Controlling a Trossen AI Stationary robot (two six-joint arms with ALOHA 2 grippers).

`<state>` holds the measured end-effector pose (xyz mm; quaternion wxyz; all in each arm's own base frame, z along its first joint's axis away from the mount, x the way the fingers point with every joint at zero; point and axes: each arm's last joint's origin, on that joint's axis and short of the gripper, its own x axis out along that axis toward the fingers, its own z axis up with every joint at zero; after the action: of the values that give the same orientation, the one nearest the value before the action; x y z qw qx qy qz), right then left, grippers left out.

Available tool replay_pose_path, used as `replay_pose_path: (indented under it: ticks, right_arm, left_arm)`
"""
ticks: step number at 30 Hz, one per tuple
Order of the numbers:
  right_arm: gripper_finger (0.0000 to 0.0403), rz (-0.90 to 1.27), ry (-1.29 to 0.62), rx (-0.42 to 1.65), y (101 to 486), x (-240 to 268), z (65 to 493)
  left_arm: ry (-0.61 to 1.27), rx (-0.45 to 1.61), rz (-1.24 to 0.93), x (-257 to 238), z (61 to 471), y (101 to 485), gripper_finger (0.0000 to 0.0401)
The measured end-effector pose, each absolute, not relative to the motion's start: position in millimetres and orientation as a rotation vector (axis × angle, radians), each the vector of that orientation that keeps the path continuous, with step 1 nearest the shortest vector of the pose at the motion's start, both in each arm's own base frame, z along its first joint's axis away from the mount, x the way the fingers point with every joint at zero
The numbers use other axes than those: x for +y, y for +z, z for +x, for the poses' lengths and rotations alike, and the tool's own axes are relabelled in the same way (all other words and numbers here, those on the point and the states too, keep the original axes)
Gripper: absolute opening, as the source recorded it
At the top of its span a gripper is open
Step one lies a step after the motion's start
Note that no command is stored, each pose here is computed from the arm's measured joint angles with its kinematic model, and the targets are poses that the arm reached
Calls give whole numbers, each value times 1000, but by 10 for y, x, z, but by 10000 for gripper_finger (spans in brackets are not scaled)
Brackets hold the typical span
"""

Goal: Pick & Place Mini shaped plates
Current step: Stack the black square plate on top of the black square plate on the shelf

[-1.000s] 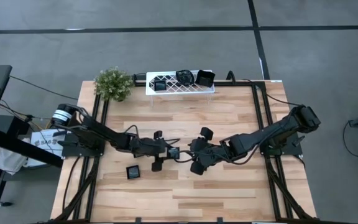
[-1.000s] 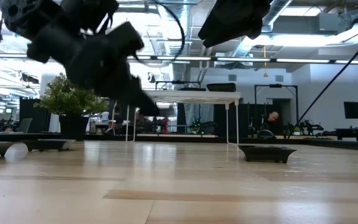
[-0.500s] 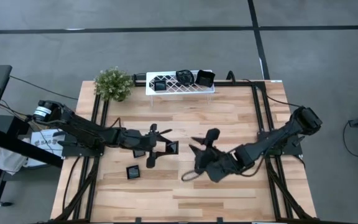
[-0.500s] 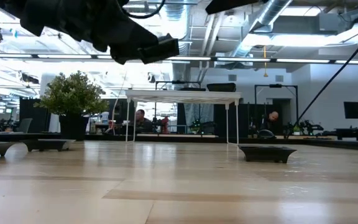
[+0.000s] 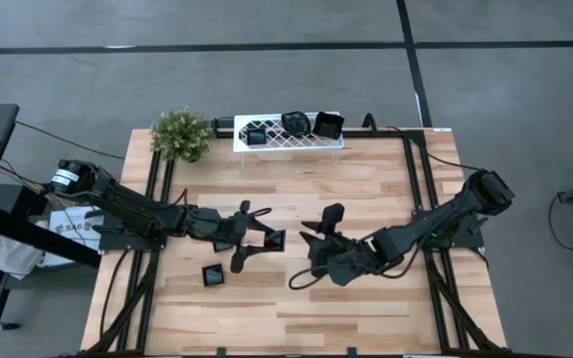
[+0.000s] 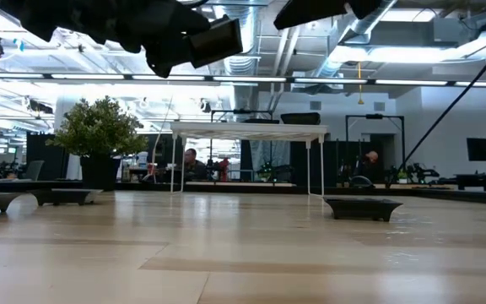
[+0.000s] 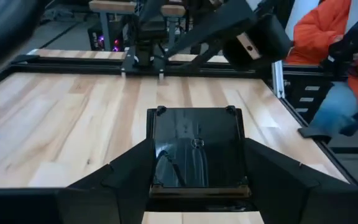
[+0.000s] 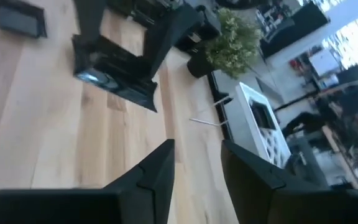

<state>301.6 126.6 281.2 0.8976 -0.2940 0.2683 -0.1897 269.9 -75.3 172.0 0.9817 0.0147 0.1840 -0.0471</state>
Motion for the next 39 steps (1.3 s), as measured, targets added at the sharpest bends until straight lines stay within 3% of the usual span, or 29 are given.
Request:
replay_pose_path:
  ticks: [6,14,39]
  right_arm:
    - [107,-762,-341,539,2595,1458,3216]
    - [96,-985,-428,590,2285,1570,3379]
    - [96,-1035,-540,532,2333,1588,3489]
  left_arm:
    - [-103,361,8,-785,2691,1734,236]
    - [-102,350,0,-786,2694,1745,236]
    - [-101,344,-2,-785,2697,1750,237]
